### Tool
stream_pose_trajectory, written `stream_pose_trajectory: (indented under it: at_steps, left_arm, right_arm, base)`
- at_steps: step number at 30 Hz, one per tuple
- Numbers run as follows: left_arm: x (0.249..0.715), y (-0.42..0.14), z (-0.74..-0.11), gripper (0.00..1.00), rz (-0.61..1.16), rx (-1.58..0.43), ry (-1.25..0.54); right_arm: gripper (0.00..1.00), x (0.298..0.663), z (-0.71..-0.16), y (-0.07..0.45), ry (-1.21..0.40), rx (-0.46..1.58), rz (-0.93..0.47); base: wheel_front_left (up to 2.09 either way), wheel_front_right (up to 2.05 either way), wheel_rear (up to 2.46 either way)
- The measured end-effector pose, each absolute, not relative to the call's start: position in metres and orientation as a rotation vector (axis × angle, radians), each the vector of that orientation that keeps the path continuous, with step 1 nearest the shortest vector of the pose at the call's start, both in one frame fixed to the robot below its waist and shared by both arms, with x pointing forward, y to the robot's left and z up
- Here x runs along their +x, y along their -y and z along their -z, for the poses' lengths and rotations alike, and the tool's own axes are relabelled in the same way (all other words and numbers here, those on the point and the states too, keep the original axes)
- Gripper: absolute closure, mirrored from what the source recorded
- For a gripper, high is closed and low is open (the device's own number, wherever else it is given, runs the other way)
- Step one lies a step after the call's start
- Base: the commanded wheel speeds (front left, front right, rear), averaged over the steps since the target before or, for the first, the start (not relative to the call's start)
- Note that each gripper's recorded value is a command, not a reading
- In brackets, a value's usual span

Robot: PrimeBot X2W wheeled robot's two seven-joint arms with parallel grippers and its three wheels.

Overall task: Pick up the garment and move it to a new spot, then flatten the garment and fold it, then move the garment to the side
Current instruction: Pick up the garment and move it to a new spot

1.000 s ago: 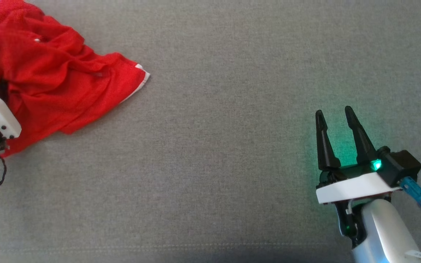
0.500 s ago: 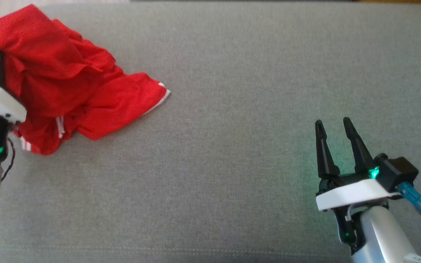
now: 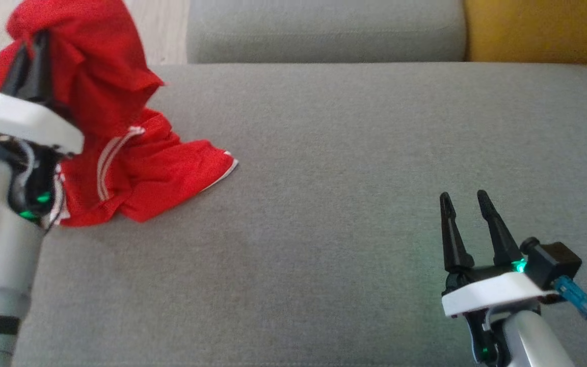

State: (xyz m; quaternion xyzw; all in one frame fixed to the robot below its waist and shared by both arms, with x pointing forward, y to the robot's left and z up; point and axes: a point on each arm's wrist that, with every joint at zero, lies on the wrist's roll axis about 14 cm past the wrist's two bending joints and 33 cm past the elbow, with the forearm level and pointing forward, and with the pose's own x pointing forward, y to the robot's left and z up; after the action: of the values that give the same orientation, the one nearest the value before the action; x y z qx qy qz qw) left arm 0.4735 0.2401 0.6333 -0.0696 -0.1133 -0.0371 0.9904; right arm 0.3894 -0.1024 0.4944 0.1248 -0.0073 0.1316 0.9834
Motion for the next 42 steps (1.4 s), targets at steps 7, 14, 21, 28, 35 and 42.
stream_pose_trajectory:
  at_steps: [7, 14, 21, 28, 35, 42]
  left_arm:
    - [0.467, -0.156, -0.653, 1.0, 0.241, -0.155, 0.236]
    - [0.462, -0.057, -0.642, 1.0, 0.416, -0.224, 0.186]
    - [0.445, 0.056, -0.612, 1.0, 0.61, -0.305, 0.081]
    - [0.431, 0.115, -0.576, 0.0, 0.743, -0.316, -0.026]
    - [0.45, 0.096, -0.573, 0.0, 0.649, -0.347, -0.012]
    - [0.481, -0.006, -0.589, 0.0, 0.422, -0.268, 0.1]
  right_arm:
    - [0.0, 0.378, -0.504, 0.133, 0.054, 0.247, -0.179]
    - [0.0, 0.367, -0.516, 0.179, 0.106, 0.225, -0.048]
    - [0.0, 0.35, -0.515, 0.213, 0.114, 0.208, 0.055]
    - [0.0, 0.334, -0.509, 0.231, 0.099, 0.2, 0.12]
    - [0.0, 0.339, -0.507, 0.23, 0.092, 0.202, 0.117]
    - [0.0, 0.356, -0.512, 0.212, 0.106, 0.208, 0.053]
  base:
    - [0.0, 0.0, 0.0]
    - [0.0, 0.0, 0.0]
    - [0.0, 0.0, 0.0]
    - [0.0, 0.0, 0.0]
    - [0.0, 0.0, 0.0]
    - [0.0, 0.0, 0.0]
